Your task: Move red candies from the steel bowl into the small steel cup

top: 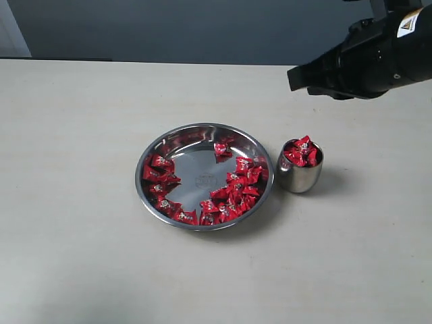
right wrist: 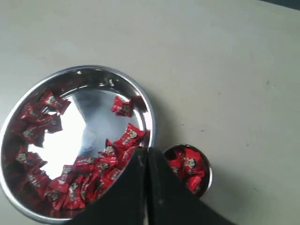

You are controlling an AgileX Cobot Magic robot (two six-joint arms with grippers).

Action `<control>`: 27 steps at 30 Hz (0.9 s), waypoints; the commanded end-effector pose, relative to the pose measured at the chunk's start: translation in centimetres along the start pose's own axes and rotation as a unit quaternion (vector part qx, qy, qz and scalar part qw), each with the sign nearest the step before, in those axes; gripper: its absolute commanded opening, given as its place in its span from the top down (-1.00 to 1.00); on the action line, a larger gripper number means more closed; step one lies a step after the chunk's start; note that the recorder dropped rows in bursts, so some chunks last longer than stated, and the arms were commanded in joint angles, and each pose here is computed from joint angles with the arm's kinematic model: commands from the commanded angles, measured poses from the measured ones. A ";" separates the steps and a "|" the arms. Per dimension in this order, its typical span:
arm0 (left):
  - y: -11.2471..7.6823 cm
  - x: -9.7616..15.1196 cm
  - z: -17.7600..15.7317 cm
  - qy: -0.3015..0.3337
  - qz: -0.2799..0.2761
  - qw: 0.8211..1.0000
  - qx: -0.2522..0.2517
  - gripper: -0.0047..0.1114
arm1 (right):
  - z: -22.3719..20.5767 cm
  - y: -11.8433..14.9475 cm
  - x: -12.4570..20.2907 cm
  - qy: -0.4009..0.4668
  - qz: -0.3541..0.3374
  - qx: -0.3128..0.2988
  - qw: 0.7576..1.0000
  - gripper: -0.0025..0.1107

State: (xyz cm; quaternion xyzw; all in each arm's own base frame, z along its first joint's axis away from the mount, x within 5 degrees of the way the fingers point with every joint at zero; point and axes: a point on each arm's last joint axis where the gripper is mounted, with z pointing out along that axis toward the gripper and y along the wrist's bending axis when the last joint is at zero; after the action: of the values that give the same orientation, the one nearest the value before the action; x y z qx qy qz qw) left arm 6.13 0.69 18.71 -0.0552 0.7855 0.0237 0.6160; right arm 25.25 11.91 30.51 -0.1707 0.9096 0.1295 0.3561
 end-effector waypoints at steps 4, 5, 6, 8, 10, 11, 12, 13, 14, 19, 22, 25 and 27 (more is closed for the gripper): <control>0.0 0.0 0.0 -0.004 0.001 1.000 0.002 0.91 | 2.0 -1.7 3.9 0.055 -0.002 0.062 0.997 0.96; 0.0 0.0 0.0 -0.004 0.001 1.000 0.002 0.91 | 2.0 -1.7 4.5 0.038 -0.007 0.061 0.997 0.96; 0.0 0.0 0.0 -0.004 0.001 1.000 0.002 0.91 | 1.7 -1.8 5.0 0.011 -0.011 0.060 0.998 0.96; 0.0 0.0 0.0 -0.004 0.001 1.000 0.002 0.91 | 0.7 -2.5 6.4 -0.045 0.001 0.063 0.997 0.96; 0.0 0.0 0.0 -0.004 0.002 1.000 0.002 0.91 | -1.5 -3.4 7.9 -0.111 0.021 0.075 0.991 0.96; 0.0 0.0 0.0 -0.004 0.002 1.000 0.002 0.91 | -2.3 -3.8 8.6 -0.133 0.027 0.083 0.987 0.96; 0.0 0.0 0.0 -0.004 0.002 1.000 0.002 0.91 | -3.4 -4.2 9.7 -0.156 0.033 0.096 0.983 0.96; 0.0 0.0 0.0 -0.004 0.002 1.000 0.002 0.91 | -4.3 -4.6 10.9 -0.175 0.035 0.110 0.978 0.96; 0.0 0.0 0.0 -0.004 0.002 1.000 0.002 0.91 | -5.1 -4.9 11.8 -0.185 0.033 0.123 0.974 0.96; 0.0 0.0 0.0 -0.004 0.002 1.000 0.002 0.91 | -7.6 -5.2 17.7 -0.229 0.060 0.177 0.955 0.96; 0.0 0.0 0.0 -0.004 0.002 1.000 0.002 0.91 | -7.9 -4.9 20.6 -0.245 0.070 0.195 0.947 0.96; 0.0 0.0 0.0 -0.004 0.002 1.000 0.002 0.91 | -7.8 -4.7 22.9 -0.267 0.093 0.206 0.937 0.96; 0.0 0.0 0.0 -0.004 0.002 1.000 0.002 0.91 | -7.6 -4.6 24.1 -0.282 0.112 0.212 0.929 0.96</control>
State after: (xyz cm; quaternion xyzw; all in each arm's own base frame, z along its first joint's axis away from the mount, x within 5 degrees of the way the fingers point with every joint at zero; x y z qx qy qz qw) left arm 6.13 0.69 18.71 -0.0552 0.7855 0.0237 0.6160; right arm 6.77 -0.11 19.94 0.0300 0.7991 0.0145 0.6003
